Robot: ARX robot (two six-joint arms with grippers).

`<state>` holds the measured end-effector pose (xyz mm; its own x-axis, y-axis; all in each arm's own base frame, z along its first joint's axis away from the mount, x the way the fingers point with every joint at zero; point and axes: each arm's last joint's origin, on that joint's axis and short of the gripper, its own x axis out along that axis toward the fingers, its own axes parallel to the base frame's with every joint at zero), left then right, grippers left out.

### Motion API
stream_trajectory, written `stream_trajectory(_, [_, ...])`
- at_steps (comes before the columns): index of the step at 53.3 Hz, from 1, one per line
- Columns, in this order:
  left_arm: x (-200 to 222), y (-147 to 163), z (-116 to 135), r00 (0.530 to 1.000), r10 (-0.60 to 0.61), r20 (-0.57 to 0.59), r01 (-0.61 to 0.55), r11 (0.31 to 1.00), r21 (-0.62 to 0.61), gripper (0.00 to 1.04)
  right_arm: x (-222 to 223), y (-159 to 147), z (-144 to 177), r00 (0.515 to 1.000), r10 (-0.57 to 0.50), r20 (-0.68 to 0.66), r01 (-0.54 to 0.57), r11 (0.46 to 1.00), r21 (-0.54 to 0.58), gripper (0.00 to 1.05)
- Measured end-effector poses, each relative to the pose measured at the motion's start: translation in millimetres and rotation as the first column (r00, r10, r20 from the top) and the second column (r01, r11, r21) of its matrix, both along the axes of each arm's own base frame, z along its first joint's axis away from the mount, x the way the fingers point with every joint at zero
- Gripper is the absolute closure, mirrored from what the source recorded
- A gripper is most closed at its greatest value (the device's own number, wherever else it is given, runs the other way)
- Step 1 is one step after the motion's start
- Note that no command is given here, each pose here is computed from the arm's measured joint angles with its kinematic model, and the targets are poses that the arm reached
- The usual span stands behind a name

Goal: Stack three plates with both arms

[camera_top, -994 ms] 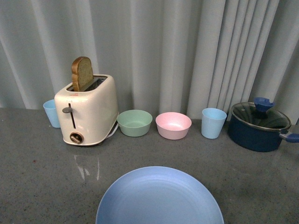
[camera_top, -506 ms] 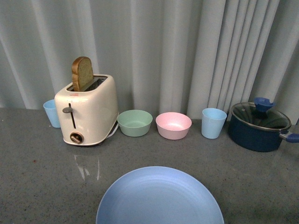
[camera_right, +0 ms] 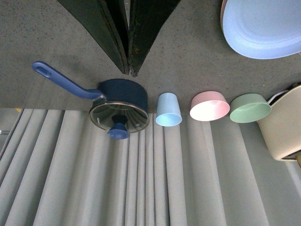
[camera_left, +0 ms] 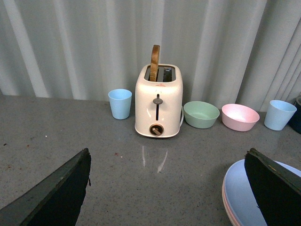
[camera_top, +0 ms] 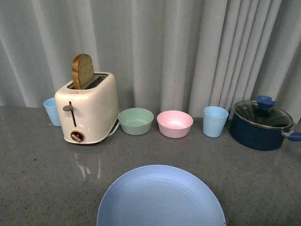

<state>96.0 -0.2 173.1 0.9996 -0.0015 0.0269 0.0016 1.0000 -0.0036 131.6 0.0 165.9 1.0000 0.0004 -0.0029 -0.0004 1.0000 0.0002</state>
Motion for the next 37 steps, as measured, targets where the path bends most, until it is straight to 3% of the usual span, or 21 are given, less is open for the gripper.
stream_trajectory(37, [0,0,0,1.000,0.000,0.000,0.000,1.000,0.000,0.07,-20,0,3,1.000,0.000,0.012,0.000,1.000,0.000,1.02])
